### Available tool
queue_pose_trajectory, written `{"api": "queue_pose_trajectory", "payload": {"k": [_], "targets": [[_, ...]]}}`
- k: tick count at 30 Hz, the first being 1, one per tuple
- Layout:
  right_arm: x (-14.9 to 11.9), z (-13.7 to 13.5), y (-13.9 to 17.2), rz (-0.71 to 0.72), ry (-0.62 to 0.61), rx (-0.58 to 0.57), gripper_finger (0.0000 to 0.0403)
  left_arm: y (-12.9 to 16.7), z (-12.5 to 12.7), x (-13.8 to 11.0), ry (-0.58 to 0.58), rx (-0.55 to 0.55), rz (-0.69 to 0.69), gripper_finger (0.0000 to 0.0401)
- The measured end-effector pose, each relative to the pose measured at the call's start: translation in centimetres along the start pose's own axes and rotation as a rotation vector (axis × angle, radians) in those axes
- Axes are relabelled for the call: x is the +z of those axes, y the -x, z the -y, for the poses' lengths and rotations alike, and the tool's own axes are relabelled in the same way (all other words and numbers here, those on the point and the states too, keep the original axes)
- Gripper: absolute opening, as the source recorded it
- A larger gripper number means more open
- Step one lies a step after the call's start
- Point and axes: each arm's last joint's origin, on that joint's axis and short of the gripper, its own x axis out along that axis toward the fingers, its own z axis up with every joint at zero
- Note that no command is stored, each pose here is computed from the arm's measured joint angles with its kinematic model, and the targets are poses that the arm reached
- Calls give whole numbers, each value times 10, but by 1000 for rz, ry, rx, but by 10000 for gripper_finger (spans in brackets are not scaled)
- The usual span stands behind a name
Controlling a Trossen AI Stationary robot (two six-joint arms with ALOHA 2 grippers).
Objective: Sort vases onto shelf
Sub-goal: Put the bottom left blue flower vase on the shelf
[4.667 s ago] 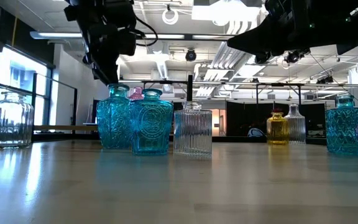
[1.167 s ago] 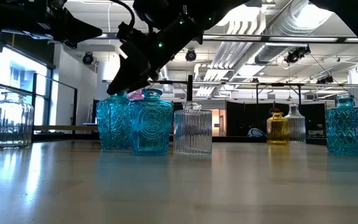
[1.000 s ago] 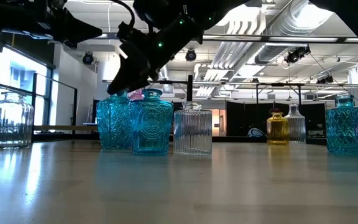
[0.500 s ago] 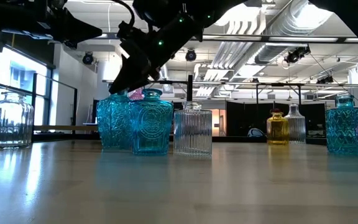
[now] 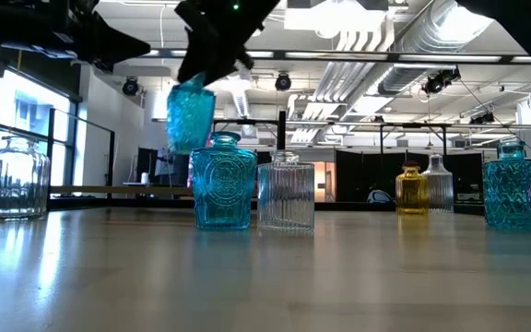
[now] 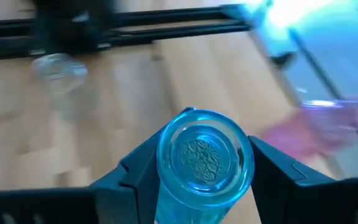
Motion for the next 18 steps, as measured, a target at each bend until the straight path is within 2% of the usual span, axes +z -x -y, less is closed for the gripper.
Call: {"api": "queue_pose_trajectory", "payload": {"k": [7,18], "targets": [[16,48,24,-52,-85,-195,168,5,0,3,-4,4,30,0],[-5,130,-8,-45,-268,-335,168,11,1,5,-3,7,48,0]]}}
